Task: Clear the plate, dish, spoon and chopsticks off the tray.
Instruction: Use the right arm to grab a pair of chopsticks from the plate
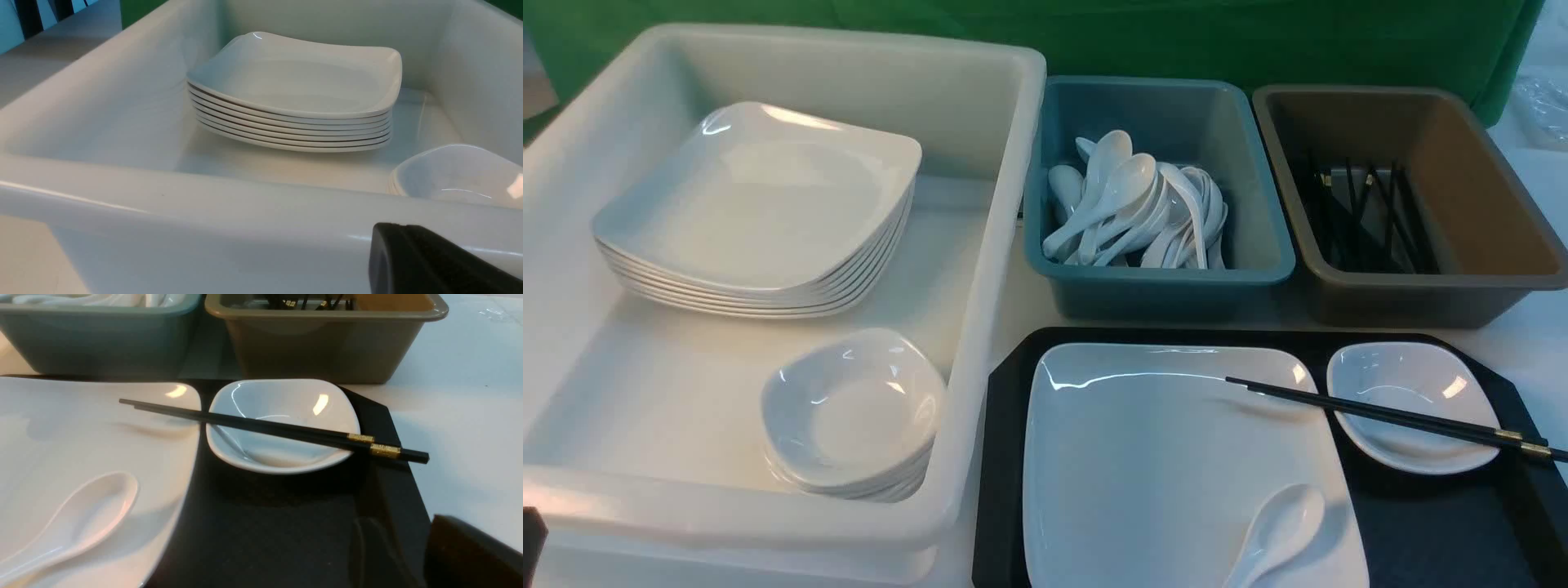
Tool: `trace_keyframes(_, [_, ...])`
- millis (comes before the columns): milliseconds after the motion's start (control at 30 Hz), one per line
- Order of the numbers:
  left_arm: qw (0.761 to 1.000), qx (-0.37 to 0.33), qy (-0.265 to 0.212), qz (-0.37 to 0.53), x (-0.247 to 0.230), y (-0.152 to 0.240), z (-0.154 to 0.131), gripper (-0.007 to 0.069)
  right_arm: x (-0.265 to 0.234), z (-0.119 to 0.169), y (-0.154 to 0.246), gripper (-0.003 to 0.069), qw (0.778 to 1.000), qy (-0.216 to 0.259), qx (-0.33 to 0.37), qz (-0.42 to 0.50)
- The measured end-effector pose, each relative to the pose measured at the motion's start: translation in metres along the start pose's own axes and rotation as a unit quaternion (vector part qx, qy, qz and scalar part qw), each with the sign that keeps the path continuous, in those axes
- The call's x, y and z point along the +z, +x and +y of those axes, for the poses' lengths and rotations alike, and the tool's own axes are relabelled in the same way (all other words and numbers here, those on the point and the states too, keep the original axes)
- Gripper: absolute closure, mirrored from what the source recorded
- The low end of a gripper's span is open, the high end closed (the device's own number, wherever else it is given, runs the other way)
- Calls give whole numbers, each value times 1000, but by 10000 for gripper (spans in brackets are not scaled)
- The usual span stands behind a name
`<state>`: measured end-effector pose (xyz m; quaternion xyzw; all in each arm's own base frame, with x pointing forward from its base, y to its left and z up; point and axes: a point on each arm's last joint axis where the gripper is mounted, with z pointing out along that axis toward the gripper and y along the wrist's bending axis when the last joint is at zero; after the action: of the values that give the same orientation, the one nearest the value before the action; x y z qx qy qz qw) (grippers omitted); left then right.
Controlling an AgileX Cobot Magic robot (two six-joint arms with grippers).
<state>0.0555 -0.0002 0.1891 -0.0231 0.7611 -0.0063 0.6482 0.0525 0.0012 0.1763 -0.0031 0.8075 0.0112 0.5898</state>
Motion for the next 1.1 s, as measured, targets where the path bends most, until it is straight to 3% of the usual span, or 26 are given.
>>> trace_keyframes(967, [1000,0,0,0,0,0,0,611,0,0,0,419,1000,0,0,0])
trace_keyframes(1100, [998,-62,6,-26,0,-5,-1,611,0,0,0,419,1000,0,0,0])
